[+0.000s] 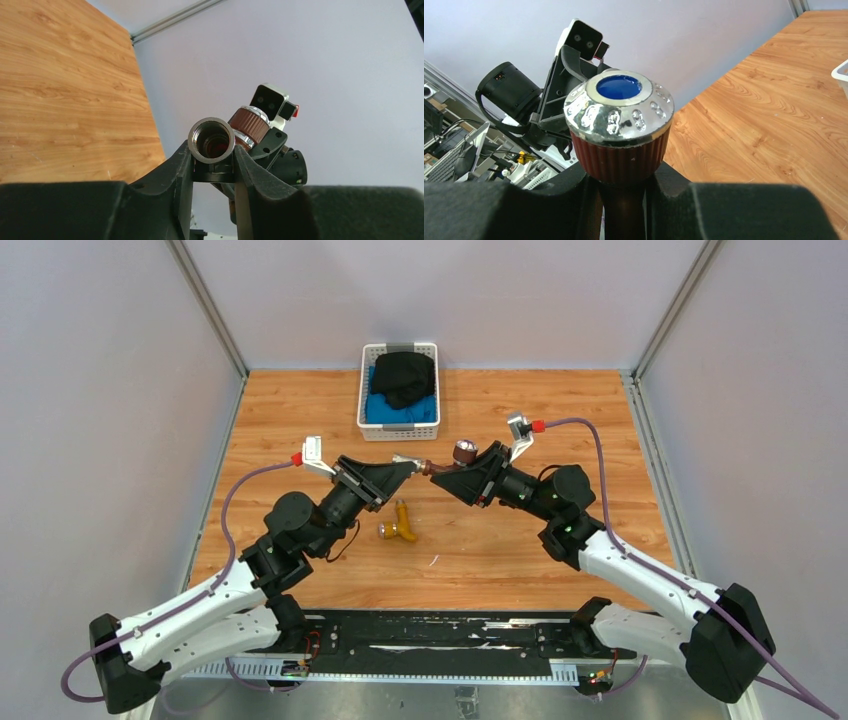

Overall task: Install the water faucets
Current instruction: Install the water faucet onto the adaptor.

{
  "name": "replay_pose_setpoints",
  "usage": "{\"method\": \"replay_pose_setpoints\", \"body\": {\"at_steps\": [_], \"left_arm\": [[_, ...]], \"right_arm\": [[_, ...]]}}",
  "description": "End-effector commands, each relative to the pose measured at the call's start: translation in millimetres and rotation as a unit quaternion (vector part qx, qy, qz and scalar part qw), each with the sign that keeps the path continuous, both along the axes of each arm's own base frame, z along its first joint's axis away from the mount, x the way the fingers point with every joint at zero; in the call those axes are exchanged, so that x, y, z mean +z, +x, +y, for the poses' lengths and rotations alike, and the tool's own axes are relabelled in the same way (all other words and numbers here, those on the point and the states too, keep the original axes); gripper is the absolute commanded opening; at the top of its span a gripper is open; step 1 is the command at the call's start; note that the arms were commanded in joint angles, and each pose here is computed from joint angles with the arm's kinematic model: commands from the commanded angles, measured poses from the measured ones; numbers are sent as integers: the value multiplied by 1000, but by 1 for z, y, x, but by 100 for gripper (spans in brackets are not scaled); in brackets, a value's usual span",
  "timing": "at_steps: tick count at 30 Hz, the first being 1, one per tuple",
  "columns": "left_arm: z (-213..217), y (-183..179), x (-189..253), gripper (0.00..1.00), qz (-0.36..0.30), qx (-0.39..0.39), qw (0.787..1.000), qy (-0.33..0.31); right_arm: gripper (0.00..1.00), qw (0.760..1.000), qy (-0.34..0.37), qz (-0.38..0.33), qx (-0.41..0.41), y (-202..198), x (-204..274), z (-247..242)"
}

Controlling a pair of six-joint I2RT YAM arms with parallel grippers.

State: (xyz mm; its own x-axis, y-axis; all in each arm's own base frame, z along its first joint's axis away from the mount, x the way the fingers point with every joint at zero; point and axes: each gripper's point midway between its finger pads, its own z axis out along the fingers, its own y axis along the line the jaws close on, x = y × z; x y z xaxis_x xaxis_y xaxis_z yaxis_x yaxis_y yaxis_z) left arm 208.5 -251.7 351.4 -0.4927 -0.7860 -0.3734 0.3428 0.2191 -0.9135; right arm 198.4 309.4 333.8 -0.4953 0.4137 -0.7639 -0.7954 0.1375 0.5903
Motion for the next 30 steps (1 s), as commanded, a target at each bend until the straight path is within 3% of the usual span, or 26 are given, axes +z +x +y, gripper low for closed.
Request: {"method": "replay_pose_setpoints", "body": {"at_steps": [1,2,7,12,18,21,23,30], "left_arm": [[6,1,7,4,-25,18,1000,8],[8,1,8,0,-31,20,999,12],[9,-3,10,0,-89,20,994,58],[5,-11,10,0,-163,6,982,93],[7,-21,8,0,-260,10,958,121],[14,-25,7,0,-291,24,948,125],[17,-26,8,0,-300,29,945,130],[25,-21,8,0,-278,43,949,141]], "right_arm": [[0,999,35,-17,15,-10,32,0],[0,999,39,-6,21,-12,33,0],[0,994,84,49,53,-23,44,-2],[0,973,141,153,104,-29,54,-2],[0,906,227,279,224,-35,70,1],[0,868,236,327,288,-38,73,4],[0,858,225,347,306,-39,66,8],[0,862,193,362,298,-39,44,15]]}}
